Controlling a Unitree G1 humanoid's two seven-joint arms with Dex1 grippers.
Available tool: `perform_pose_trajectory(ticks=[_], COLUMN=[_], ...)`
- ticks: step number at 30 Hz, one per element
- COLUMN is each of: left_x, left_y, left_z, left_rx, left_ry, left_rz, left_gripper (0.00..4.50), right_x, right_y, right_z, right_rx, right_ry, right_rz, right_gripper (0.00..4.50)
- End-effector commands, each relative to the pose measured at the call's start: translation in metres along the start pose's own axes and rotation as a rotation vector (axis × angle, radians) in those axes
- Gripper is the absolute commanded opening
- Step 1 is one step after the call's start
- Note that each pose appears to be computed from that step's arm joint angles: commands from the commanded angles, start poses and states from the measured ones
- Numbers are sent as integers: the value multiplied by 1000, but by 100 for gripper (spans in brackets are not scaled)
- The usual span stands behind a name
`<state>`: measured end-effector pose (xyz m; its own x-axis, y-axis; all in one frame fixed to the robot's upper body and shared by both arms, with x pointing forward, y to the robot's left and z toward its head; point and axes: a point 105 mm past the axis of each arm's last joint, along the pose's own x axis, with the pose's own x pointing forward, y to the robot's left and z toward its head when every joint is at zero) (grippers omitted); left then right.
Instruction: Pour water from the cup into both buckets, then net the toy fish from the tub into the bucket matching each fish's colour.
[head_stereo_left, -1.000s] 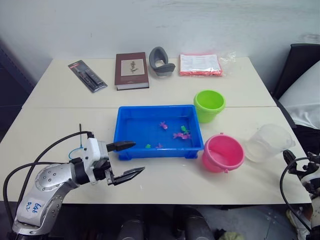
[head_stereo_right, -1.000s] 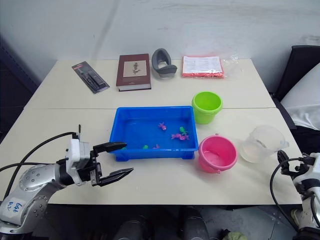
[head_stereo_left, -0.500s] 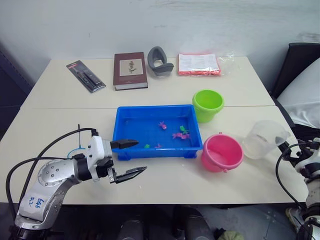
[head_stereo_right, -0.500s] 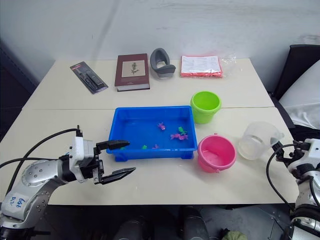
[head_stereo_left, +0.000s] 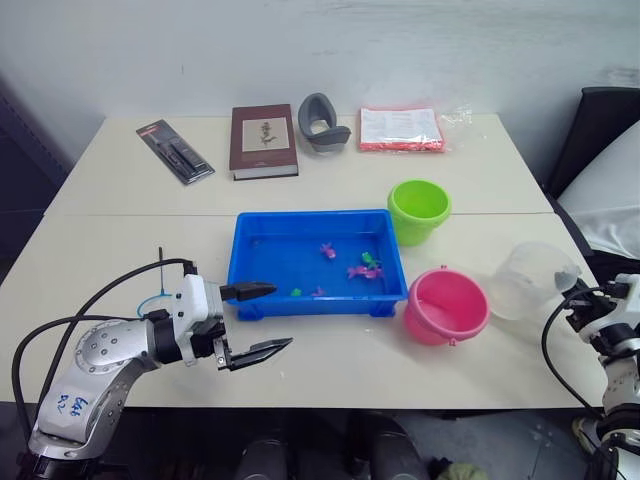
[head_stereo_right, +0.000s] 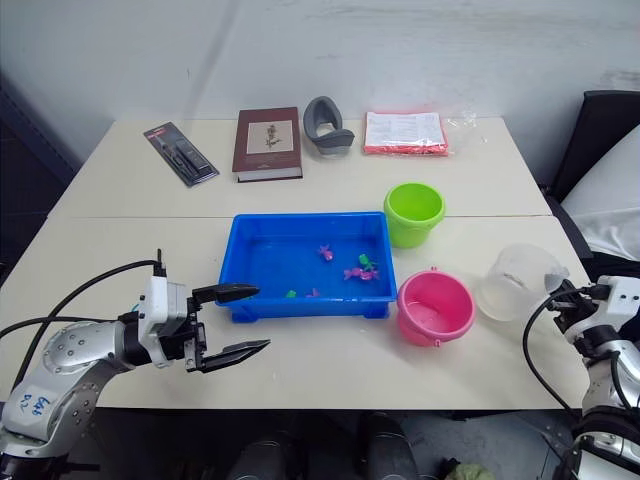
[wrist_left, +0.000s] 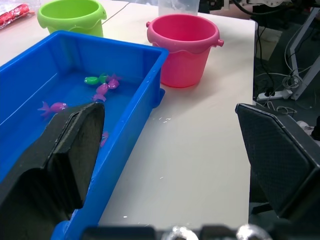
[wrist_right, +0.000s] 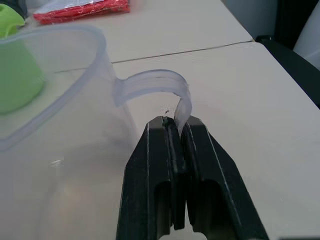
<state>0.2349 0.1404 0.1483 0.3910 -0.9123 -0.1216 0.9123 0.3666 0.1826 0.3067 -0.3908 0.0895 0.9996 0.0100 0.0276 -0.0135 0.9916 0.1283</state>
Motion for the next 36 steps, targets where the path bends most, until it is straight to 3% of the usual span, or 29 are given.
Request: perform_pose_trajectory(ticks=[1,11,14,17,26,36], left_x=[-2,0,11,17,34,45], left_y=[4,7,7,11,18,20], left_z=[8,14,13,13,15,11], left_rx=[49,21,8,6,0,8], left_ry=[-9,-35,-50,-59,-101,-115], left_rz=[6,-16,-67,-83,-124,-149], left_gripper=[450,450,450,450,450,450], right_x=[-2,-3,-14,-21,-49,-59], right_y=[0,18,27,39,61,80], right_z=[22,82,117,133,135,125], right_rx=[9,-127,-234,-327,-589,-752], right_ry=[-95,-226,-280,-321,-335,-348], right_rz=[-10,58,98,137,163,138], right_gripper=[5,5,5,5,5,5])
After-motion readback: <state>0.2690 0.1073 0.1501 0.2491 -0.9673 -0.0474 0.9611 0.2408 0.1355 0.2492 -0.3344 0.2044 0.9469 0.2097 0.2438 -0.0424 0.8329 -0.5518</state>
